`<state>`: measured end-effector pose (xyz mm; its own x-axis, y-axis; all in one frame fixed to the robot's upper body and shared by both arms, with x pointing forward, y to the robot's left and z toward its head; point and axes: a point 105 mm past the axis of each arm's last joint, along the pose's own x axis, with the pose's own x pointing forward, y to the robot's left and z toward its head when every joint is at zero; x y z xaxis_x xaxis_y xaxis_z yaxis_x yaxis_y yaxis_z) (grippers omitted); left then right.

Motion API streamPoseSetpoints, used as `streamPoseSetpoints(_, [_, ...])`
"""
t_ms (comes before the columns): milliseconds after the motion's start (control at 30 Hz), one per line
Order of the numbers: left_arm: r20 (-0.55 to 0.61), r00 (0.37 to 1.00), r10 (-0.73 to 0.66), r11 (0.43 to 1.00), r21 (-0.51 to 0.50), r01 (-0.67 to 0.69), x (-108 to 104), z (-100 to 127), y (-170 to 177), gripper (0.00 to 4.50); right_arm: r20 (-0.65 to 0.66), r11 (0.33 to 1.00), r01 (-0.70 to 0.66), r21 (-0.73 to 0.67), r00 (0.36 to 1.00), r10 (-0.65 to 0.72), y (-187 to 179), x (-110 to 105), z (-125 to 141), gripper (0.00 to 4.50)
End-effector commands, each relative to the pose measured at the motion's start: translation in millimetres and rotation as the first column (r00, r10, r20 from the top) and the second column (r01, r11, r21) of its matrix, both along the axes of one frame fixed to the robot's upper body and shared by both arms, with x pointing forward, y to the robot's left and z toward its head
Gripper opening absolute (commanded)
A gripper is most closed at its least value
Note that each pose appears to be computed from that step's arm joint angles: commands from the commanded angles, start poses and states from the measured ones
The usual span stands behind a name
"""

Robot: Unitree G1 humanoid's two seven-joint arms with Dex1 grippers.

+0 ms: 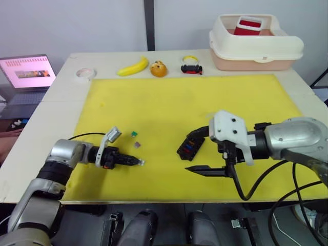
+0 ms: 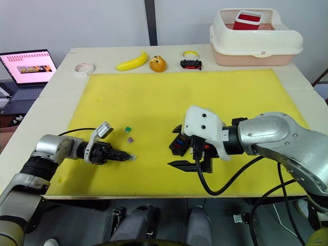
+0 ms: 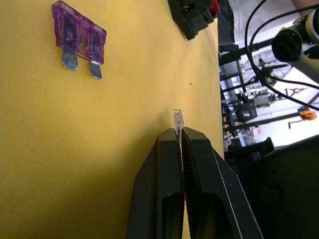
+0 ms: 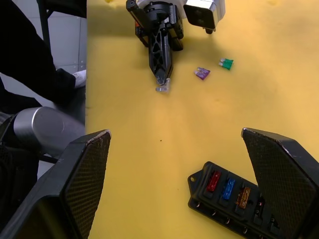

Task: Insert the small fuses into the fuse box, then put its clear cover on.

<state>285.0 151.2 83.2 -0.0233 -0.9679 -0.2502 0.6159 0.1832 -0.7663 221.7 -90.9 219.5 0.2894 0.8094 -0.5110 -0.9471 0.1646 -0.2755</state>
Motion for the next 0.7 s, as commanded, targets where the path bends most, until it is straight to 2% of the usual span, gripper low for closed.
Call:
streamPoseSetpoints(33, [0.044,0.998,0.037,0.999,0.007,-0.037,6.9,4.9,0.1,0.02,0.031,1.000,-0.011,0.017,0.999,0.011,2.9,-1.5,5.1,4.50])
streamPoseSetpoints(100, [0.099,0.995,0.028,0.999,-0.029,-0.025,11.8,20.4,-5.3,0.02,0.015,0.999,-0.005,0.036,1.000,0.004,3.0,-1.4,5.4,4.50])
streamPoseSetpoints(167, [0.215,0.976,-0.013,0.997,-0.067,0.028,15.4,46.5,-15.1,0.02,-0.025,0.997,0.014,0.075,1.000,-0.012,3.3,-0.9,5.4,4.50])
streamPoseSetpoints(300, [0.465,0.879,-0.110,0.977,-0.110,0.181,13.4,99.9,-42.8,0.02,-0.124,0.971,0.077,0.224,0.991,-0.050,7.8,5.8,15.1,4.50])
streamPoseSetpoints(433, [0.621,0.769,-0.150,0.944,-0.141,0.298,6.2,141.7,-68.5,0.02,-0.186,0.940,0.135,0.315,0.980,-0.078,12.9,13.1,25.3,4.50])
streamPoseSetpoints(567, [0.702,0.690,-0.175,0.922,-0.129,0.365,-0.5,157.6,-80.6,0.02,-0.234,0.913,0.178,0.368,0.968,-0.095,14.8,17.1,33.5,4.50])
streamPoseSetpoints(700, [0.741,0.643,-0.193,0.916,-0.099,0.389,-2.1,159.3,-84.5,0.02,-0.252,0.900,0.203,0.385,0.962,-0.108,14.2,17.8,39.2,4.50])
